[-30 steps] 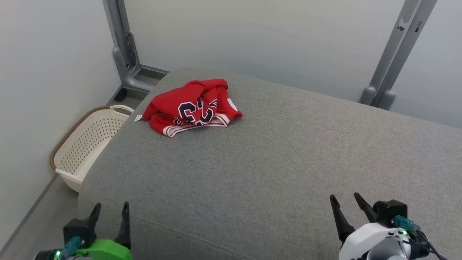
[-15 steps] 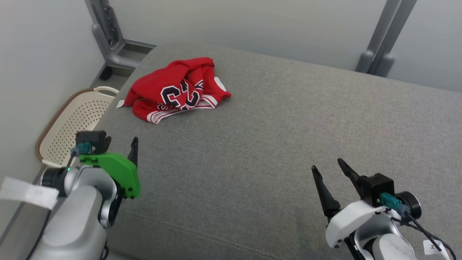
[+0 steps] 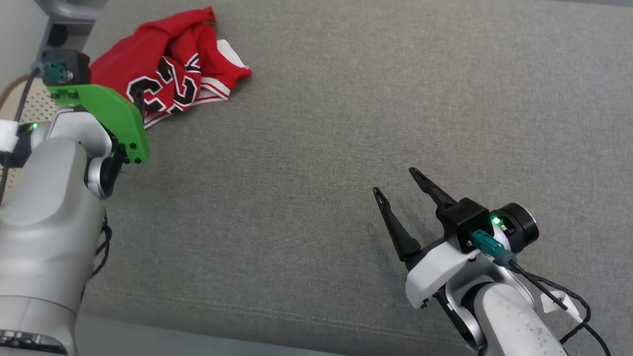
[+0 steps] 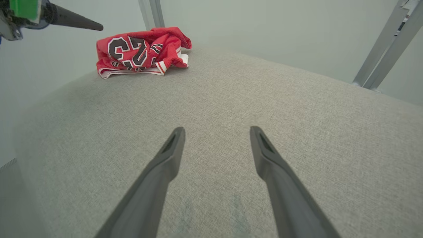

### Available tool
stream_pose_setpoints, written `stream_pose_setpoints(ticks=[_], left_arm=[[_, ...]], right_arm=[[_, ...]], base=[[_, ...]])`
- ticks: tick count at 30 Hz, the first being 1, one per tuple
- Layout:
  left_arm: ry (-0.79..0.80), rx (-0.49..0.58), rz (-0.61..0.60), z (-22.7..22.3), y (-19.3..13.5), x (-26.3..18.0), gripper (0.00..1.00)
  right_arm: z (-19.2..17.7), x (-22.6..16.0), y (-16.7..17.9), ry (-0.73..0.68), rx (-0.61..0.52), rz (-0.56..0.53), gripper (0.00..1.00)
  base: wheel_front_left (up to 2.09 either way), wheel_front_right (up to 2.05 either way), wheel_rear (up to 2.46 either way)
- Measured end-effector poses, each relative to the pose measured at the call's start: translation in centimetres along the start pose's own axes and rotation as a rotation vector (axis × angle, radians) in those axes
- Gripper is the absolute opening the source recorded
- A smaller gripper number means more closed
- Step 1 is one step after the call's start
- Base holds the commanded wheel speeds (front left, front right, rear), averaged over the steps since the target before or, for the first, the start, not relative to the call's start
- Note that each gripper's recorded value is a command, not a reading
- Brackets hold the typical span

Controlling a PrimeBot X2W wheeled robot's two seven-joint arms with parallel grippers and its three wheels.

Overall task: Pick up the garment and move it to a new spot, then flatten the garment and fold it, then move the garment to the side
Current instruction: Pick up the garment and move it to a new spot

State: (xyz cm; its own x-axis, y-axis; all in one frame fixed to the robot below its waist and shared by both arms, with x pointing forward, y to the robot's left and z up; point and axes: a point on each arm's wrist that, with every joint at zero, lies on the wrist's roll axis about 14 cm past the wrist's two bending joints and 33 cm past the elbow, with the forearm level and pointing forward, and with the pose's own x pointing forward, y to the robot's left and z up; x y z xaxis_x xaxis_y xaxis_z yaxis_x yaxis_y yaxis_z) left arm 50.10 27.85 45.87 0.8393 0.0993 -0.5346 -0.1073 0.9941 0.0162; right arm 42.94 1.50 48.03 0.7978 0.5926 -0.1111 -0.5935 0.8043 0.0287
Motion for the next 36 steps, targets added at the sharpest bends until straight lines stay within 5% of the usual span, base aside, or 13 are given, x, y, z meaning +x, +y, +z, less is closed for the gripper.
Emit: stream_pose_setpoints(ticks=[9,22,23,25,26,36], left_arm=[[0.132,0.163,0.037,0.1,0.0,6.3,1.0],[0.362,0.153,0.044,-5.8,-1.6,10.7,1.0],[0.367,0.149,0.044,-6.0,-1.8,10.8,0.61],[0.365,0.142,0.047,-6.0,-2.0,11.0,0.12],[0.35,0.141,0.051,-5.8,-2.0,11.0,0.0],[0.195,0.128,0.017,-2.6,-3.9,9.7,0.0]], right_arm=[[-5.1,-0.4,-2.9,0.121,0.044,-0.068,1.0],[-8.3,-1.7,-5.8,0.201,0.063,-0.153,1.0],[-8.4,-1.9,-5.9,0.204,0.064,-0.159,1.0],[-8.4,-2.0,-6.1,0.206,0.065,-0.165,1.0],[-8.4,-2.0,-6.1,0.205,0.065,-0.165,1.0],[-6.7,-2.4,-5.3,0.171,0.065,-0.152,1.0]], base=[[0.0,0.0,0.0],[0.0,0.0,0.0],[0.0,0.0,0.0],[0.0,0.0,0.0],[0.0,0.0,0.0],[0.0,0.0,0.0]])
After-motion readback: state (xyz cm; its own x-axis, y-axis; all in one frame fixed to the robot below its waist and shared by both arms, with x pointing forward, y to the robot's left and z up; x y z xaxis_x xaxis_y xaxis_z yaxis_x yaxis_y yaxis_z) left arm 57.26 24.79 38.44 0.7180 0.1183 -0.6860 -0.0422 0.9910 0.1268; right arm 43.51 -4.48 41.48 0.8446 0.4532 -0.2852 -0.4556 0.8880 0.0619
